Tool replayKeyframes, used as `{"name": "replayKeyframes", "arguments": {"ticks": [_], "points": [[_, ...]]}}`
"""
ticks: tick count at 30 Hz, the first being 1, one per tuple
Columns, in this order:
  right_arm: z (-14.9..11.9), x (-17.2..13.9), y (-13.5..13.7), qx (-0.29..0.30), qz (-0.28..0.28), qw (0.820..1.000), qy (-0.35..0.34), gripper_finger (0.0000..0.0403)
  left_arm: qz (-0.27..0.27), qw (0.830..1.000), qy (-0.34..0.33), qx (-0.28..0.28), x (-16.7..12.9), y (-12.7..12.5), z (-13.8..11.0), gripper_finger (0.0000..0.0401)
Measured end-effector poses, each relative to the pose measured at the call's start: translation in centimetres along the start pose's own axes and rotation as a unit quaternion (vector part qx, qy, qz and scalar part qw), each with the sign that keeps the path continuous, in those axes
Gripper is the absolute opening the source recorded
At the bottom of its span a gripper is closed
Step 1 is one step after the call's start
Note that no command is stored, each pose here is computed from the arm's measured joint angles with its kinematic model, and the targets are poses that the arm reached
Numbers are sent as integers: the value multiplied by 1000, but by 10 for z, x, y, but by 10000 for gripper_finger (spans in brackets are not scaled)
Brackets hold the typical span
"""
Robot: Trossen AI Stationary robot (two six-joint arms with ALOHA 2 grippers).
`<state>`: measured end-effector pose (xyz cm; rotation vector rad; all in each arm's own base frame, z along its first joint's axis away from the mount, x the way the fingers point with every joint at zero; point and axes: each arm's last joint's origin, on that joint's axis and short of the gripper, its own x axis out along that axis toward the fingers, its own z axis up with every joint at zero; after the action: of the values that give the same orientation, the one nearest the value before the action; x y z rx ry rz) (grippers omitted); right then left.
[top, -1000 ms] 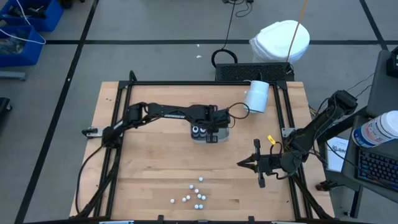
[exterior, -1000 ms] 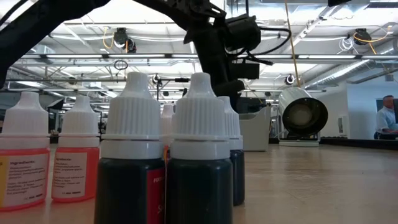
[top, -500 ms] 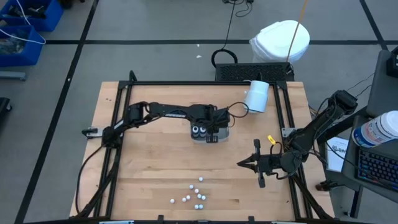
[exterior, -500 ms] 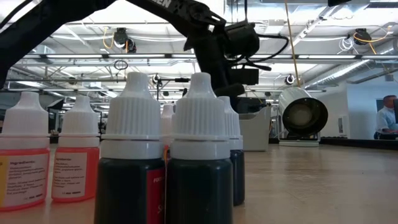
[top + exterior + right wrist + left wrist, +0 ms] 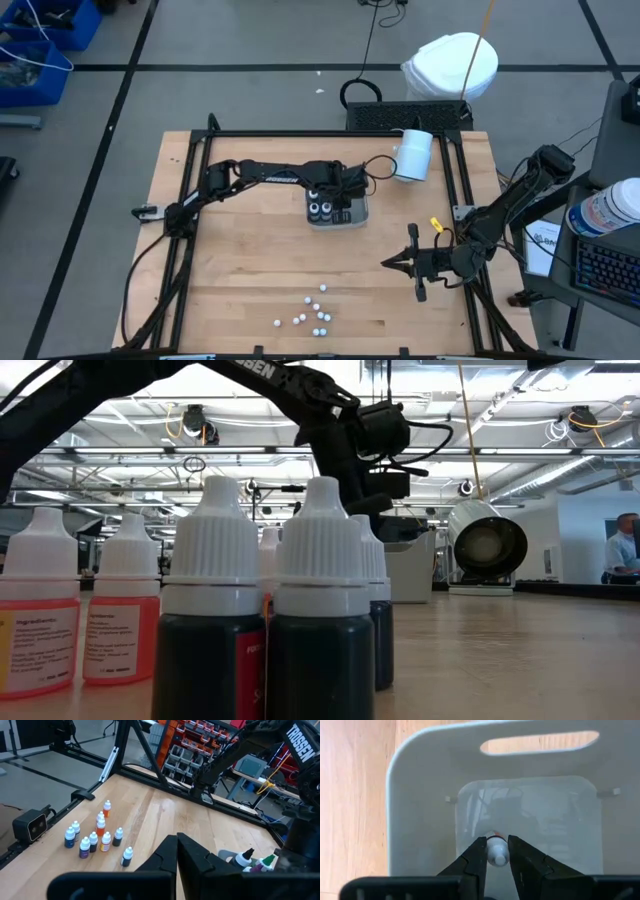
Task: Pick & Place food coloring
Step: Put the small orange food coloring bottle into the gray bin, then put the small blue food coloring bottle into the top bin
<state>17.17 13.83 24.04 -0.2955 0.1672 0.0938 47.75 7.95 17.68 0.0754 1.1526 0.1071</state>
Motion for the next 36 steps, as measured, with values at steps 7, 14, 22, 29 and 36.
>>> {"name": "replayKeyframes", "arguments": {"ticks": [7, 14, 22, 29, 36], "points": [[0, 0, 0, 0, 0, 1000, 0, 2, 10, 1000, -2, 9, 0, 0, 1, 145], [0, 0, 0, -8, 0, 1000, 0, 2, 33, 998, -35, 41, -34, -8, 10, 195], [1, 0, 0, -15, 0, 1000, -1, 2, 43, 989, -135, 48, -170, -30, 10, 211], [1, 0, 0, -15, 0, 1000, -1, 2, 24, 992, -126, 19, -285, -52, -49, 184], [1, 0, 0, -11, 0, 1000, -3, 2, -8, 990, -137, 6, -276, -88, -141, 44]]}}
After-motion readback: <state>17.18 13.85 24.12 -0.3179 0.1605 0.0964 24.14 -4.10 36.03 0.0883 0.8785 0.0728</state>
